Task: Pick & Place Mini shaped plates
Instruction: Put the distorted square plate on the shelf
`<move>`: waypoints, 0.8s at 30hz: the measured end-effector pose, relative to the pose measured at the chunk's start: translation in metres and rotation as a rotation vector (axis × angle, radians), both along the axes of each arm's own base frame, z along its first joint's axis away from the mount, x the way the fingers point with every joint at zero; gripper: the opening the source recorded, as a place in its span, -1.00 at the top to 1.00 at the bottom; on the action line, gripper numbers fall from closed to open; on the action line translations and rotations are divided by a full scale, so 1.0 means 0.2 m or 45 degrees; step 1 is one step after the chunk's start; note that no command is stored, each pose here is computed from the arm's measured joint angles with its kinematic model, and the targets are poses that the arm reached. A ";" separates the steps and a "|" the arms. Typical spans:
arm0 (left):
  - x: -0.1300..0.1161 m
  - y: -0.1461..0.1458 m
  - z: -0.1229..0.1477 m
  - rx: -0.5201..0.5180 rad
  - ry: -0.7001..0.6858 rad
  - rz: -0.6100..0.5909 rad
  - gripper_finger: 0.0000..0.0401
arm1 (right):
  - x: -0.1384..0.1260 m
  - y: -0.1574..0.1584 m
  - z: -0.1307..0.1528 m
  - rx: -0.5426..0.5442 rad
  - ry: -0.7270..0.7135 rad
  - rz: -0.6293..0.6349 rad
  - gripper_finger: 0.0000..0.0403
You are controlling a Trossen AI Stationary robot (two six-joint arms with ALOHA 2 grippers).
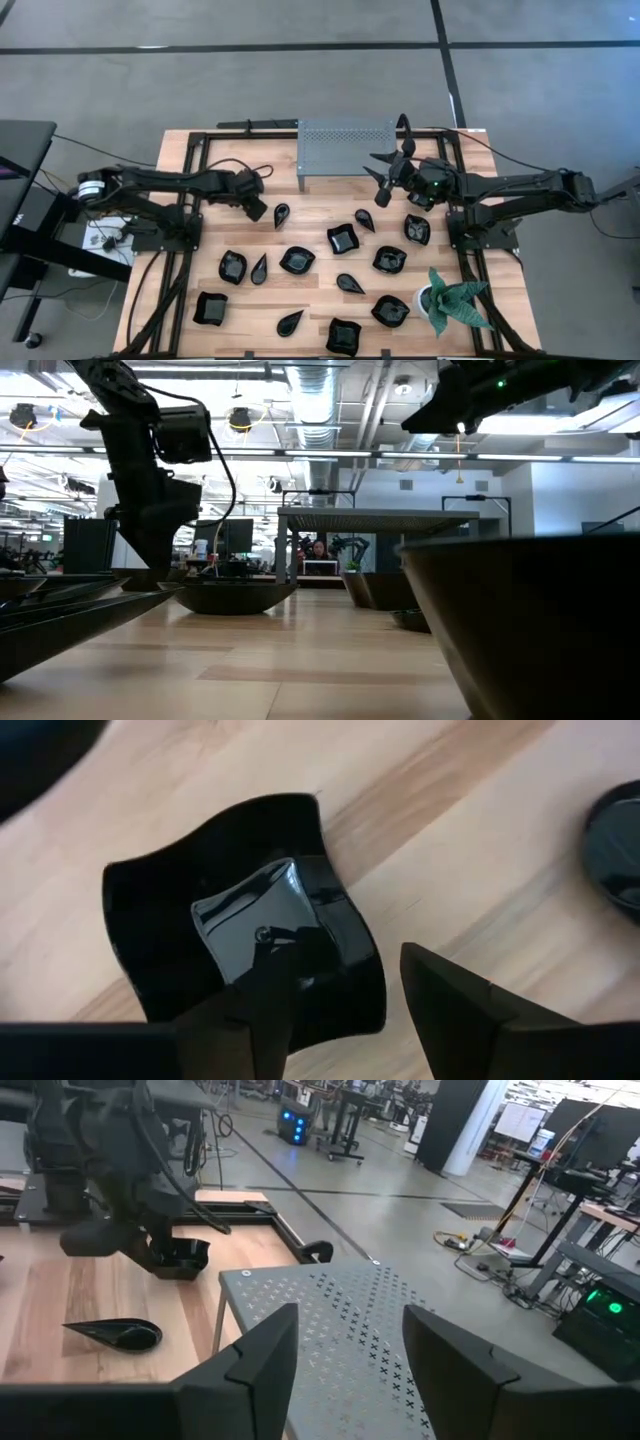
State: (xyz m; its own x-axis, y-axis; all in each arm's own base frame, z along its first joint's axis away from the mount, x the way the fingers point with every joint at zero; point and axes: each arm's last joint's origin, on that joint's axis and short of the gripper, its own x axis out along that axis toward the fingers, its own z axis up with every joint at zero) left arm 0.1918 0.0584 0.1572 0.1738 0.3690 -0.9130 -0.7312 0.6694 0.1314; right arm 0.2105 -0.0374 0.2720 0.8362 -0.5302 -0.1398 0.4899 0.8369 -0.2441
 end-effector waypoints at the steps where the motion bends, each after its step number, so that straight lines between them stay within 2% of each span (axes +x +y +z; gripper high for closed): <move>1: 0.00 0.00 0.00 -0.001 0.002 0.011 0.11 | 0.00 0.00 0.00 0.000 0.004 0.000 0.12; 6: 0.01 0.00 -0.03 -0.010 0.019 0.034 0.16 | 0.00 0.00 0.00 0.001 0.007 0.000 0.13; 11: 0.02 0.01 -0.07 -0.005 0.059 0.070 0.29 | 0.00 0.00 0.00 0.001 0.007 0.000 0.15; 15: 0.03 0.01 -0.09 -0.010 0.079 0.070 0.50 | 0.00 0.00 0.00 0.001 0.007 0.000 0.16; 20: 0.03 -0.01 -0.06 0.004 0.035 0.050 0.92 | 0.00 0.00 -0.01 0.002 0.015 0.000 0.15; 24: 0.03 -0.06 0.02 0.023 -0.065 -0.022 0.96 | 0.00 0.00 -0.01 0.003 0.030 0.000 0.16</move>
State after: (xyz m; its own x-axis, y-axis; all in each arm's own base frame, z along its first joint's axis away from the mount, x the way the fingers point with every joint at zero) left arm 0.1979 0.0458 0.1612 0.2265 0.3818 -0.8961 -0.7255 0.6800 0.1064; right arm 0.2101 -0.0374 0.2698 0.8327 -0.5298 -0.1609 0.4840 0.8376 -0.2533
